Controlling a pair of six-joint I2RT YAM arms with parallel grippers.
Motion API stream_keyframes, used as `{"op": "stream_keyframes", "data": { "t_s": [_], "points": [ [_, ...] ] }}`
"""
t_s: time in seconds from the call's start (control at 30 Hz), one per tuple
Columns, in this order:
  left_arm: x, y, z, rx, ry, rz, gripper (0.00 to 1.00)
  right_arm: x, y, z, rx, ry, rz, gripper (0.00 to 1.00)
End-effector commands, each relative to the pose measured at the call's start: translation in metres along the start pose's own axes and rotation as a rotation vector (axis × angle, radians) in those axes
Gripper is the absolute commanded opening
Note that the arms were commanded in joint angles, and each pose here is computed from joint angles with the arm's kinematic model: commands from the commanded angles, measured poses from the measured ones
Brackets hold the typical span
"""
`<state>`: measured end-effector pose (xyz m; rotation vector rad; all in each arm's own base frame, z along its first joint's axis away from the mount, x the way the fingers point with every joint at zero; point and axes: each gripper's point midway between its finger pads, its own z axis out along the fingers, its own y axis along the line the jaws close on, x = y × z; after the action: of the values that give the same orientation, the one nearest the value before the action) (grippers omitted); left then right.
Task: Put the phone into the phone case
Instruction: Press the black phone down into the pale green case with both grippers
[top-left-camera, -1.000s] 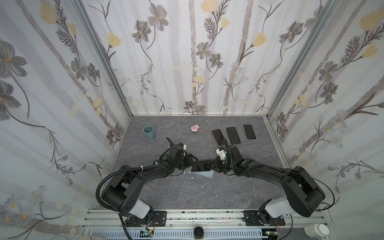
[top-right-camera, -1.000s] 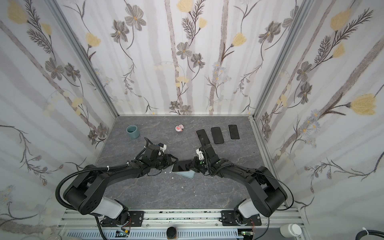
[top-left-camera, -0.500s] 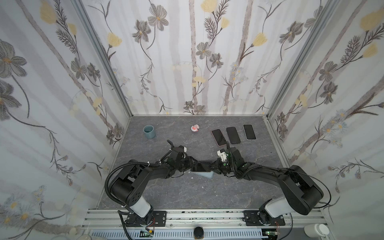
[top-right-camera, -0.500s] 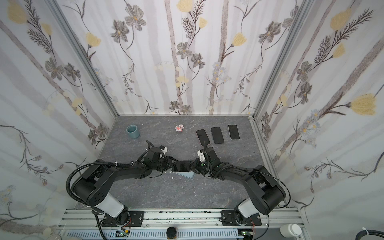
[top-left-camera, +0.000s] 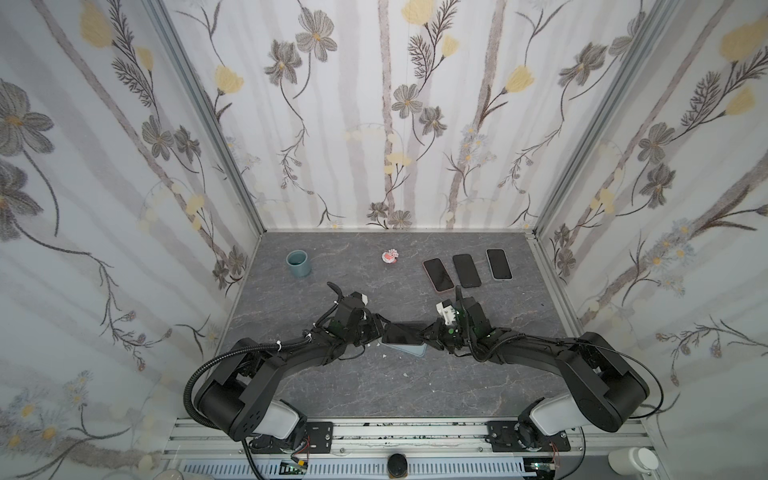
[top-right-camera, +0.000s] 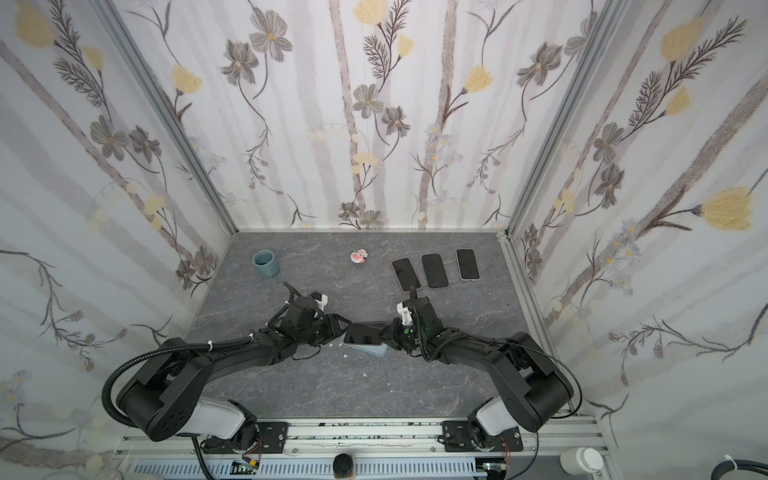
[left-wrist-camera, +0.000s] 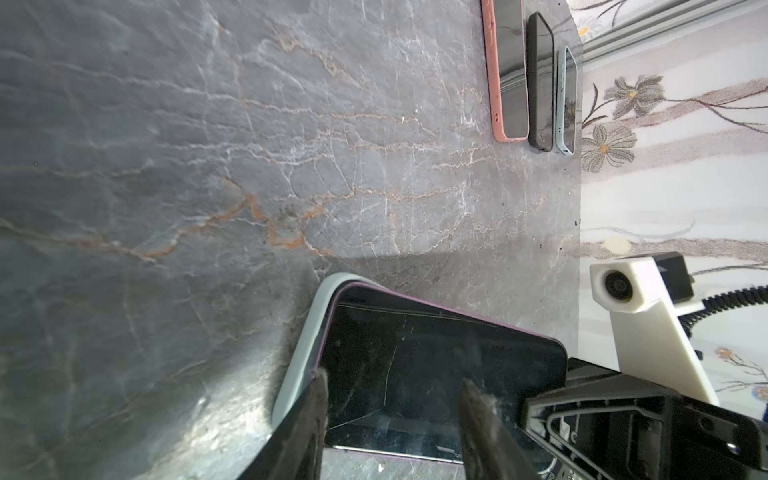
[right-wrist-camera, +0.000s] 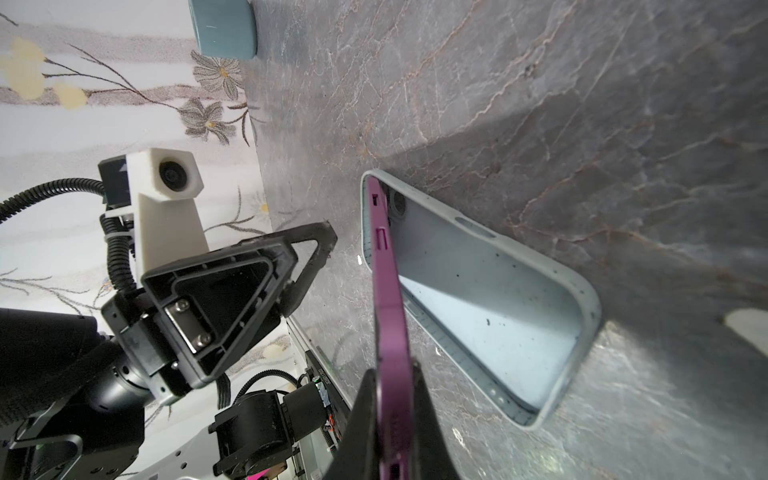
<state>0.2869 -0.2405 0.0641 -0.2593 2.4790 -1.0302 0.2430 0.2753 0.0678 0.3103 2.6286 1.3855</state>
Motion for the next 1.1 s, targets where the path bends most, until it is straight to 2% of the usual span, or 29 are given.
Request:
{"op": "stream_keyframes", "data": {
  "t_s": [0.0, 0.2, 0.57, 0.73, 0.83, 1.07],
  "points": [
    [0.003, 0.016, 0.009, -0.077, 0.028, 0.046, 0.51, 0.008, -0.039, -0.001, 0.146, 0.009, 0.079, 0.0],
    [0.02, 0.027, 0.02, -0.073, 0.075, -0.002, 0.5, 0.006, -0.038, 0.004, 0.131, 0.006, 0.091, 0.0],
    [0.04, -0.003, 0.023, 0.035, 0.147, -0.041, 0.49, 0.009, -0.046, 0.006, 0.141, 0.014, 0.095, 0.0],
    [0.035, 0.009, 0.021, -0.03, 0.11, -0.007, 0.48, 0.014, -0.058, 0.006, 0.184, 0.038, 0.086, 0.0],
    [0.035, 0.018, 0.022, -0.075, 0.104, 0.012, 0.48, 0.012, -0.071, 0.004, 0.255, 0.031, 0.075, 0.0],
    [0.039, 0.025, 0.023, -0.092, 0.115, 0.01, 0.48, 0.006, -0.078, 0.001, 0.335, 0.015, 0.045, 0.18]
  ]
}}
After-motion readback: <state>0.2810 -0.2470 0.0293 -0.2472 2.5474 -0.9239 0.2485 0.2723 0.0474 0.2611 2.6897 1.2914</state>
